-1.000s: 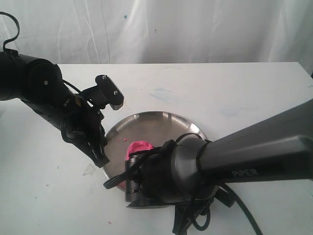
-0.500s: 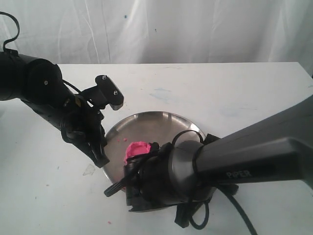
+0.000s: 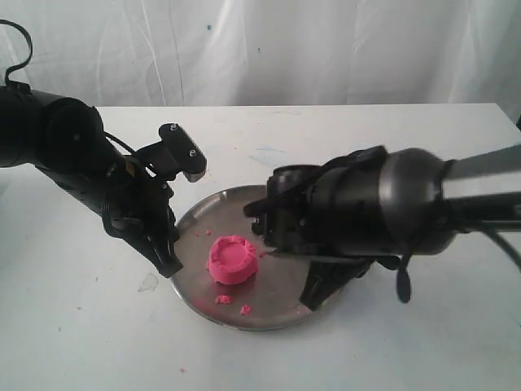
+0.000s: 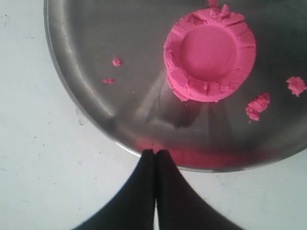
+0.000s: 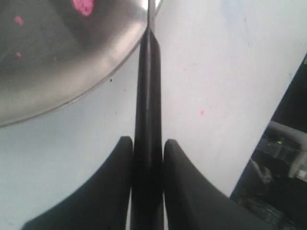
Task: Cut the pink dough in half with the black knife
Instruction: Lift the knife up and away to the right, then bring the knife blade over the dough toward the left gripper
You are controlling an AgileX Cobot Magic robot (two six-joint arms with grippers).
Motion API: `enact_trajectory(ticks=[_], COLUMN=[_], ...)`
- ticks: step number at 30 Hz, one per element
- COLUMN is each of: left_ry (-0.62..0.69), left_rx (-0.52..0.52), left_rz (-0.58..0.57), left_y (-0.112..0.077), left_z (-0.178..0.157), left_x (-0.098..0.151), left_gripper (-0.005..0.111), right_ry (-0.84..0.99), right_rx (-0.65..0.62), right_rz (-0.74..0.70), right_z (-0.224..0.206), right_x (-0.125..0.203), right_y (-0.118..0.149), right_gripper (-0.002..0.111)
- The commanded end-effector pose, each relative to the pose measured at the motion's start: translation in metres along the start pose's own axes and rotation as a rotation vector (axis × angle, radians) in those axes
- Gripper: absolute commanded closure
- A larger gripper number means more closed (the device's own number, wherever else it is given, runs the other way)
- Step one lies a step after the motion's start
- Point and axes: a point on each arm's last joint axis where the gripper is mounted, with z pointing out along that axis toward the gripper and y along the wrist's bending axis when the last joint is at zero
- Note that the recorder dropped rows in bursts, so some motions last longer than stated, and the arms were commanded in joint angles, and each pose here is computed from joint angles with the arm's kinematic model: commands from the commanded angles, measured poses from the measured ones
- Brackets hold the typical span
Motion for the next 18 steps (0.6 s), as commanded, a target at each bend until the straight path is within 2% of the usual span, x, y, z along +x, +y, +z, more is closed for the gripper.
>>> enact_trajectory(ticks=[1,4,7,10,15,18], left_ry=[0.014,0.01,0.01,0.011,0.015,0.01], left_rx=[0.012,0.009,0.009,0.01,0.012,0.009], left_rz=[-0.011,-0.011,-0.011,-0.011,-0.011,-0.011], left_y=[-0.001,-0.001,-0.001,-0.001,-0.001,-0.001], left_z=[0.0,0.0,0.0,0.0,0.0,0.0], left_x=[0.003,0.002,0.002,0.002,0.003,0.002], left_gripper=[0.107,0.107,0.107,0.107,0.107,0.107], right_ry=[-0.078,-0.103,-0.157,-0.232,-0.248,-0.29], right_rx=[-0.034,-0.045,-0.123,-0.25,-0.41,-0.564], right_rz=[0.083,0.125,0.159,0.185,0.298,0.334], right_z=[-0.013,-0.023,-0.035,-0.04,-0.028,-0.021], right_x=[0.005,0.012,0.022,0.032,0.054,0.06], right_y=[-0.027,-0.047,-0.067,-0.087,-0.121,-0.129], right_gripper=[0.108,0.108,0.108,0.108,0.108,0.108])
